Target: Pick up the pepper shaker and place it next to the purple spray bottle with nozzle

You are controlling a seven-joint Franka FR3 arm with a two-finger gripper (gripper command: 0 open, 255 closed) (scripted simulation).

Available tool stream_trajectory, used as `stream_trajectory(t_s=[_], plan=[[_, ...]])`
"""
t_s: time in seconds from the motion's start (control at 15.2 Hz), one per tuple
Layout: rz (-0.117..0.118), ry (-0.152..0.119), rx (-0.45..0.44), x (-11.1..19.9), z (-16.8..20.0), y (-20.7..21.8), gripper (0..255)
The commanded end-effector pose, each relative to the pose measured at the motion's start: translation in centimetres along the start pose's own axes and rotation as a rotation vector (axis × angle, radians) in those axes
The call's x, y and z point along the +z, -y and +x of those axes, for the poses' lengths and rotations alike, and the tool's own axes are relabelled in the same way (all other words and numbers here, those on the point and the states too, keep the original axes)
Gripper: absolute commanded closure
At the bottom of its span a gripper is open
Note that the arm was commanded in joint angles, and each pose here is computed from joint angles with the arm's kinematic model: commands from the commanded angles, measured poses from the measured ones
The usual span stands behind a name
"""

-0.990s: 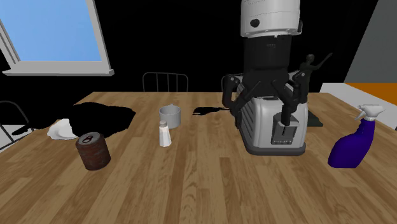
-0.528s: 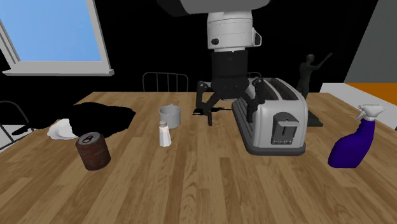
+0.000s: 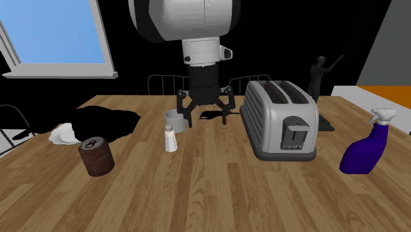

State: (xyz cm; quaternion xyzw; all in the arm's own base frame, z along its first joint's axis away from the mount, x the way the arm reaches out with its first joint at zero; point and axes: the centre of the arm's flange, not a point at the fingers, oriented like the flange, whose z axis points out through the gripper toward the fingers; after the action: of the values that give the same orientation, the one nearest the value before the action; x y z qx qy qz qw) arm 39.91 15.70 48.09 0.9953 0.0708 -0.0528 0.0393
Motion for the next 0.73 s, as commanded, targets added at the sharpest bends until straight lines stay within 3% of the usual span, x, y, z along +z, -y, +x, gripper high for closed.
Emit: stream_trajectory(t_s=[0.0,0.66], plan=[[-0.002,-0.012,-0.002,0.7,1.7,1.8,0],[-0.016,-0.065,-0.016,3.4,10.8,10.3,0]])
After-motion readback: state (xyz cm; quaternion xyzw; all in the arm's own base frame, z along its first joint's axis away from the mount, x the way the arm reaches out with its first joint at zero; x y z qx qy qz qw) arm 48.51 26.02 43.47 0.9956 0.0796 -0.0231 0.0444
